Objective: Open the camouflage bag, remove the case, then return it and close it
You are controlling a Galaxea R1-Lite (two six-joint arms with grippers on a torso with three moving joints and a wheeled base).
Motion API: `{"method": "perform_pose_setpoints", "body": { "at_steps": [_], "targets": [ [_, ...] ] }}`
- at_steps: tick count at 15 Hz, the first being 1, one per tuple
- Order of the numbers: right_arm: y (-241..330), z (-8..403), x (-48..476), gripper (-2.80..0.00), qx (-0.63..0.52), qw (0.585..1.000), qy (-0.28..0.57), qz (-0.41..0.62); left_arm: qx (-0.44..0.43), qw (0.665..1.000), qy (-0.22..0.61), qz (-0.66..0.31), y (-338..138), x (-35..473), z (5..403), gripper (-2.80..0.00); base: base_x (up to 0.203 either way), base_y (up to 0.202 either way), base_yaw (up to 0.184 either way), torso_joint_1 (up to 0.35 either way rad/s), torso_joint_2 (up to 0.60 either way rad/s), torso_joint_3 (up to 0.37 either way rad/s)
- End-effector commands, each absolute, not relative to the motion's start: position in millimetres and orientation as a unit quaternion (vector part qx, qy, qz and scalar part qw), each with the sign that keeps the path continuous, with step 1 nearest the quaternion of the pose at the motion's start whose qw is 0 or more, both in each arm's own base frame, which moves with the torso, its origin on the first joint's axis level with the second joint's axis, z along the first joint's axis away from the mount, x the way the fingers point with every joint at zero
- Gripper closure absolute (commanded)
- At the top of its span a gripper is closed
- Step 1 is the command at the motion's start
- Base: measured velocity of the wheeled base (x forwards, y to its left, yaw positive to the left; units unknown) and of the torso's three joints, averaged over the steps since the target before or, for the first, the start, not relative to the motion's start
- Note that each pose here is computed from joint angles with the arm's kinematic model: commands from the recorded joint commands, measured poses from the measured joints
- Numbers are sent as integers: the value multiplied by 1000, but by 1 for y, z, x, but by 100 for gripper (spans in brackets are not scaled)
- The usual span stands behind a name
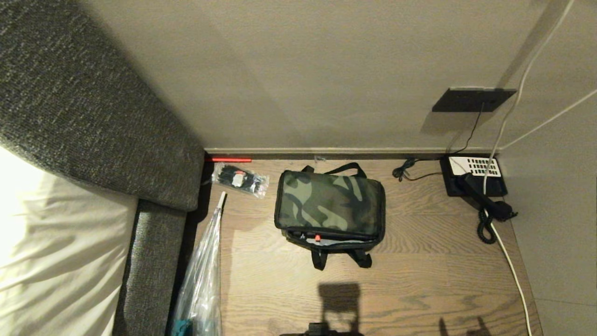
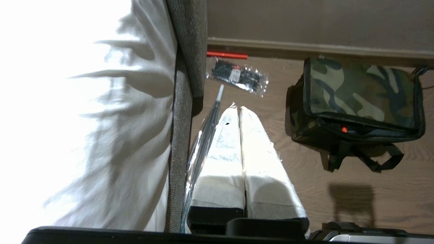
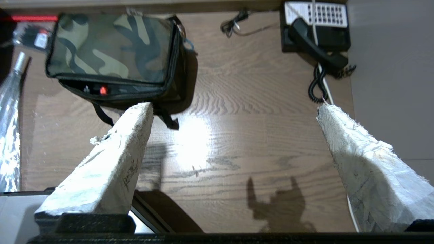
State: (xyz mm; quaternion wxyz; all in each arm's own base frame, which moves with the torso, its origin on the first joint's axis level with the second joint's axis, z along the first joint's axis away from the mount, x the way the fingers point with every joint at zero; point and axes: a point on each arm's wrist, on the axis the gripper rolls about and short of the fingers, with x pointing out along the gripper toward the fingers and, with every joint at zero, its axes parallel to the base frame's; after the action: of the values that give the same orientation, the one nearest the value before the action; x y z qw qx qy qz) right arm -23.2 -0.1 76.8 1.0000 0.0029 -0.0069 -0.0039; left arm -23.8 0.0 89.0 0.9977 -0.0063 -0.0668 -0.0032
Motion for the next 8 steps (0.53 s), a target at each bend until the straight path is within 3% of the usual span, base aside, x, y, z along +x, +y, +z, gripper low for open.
{"method": "perform_pose_setpoints", "body": {
  "at_steps": [1, 8],
  "targets": [
    [0, 77, -23, -280, 3, 1000, -6, -4, -7, 999, -47, -3, 0, -20, 78, 0, 0, 0, 0, 2, -1, 199],
    [0, 77, -23, -280, 3, 1000, -6, -4, -7, 999, -47, -3, 0, -20, 78, 0, 0, 0, 0, 4, 3, 201]
  ]
}}
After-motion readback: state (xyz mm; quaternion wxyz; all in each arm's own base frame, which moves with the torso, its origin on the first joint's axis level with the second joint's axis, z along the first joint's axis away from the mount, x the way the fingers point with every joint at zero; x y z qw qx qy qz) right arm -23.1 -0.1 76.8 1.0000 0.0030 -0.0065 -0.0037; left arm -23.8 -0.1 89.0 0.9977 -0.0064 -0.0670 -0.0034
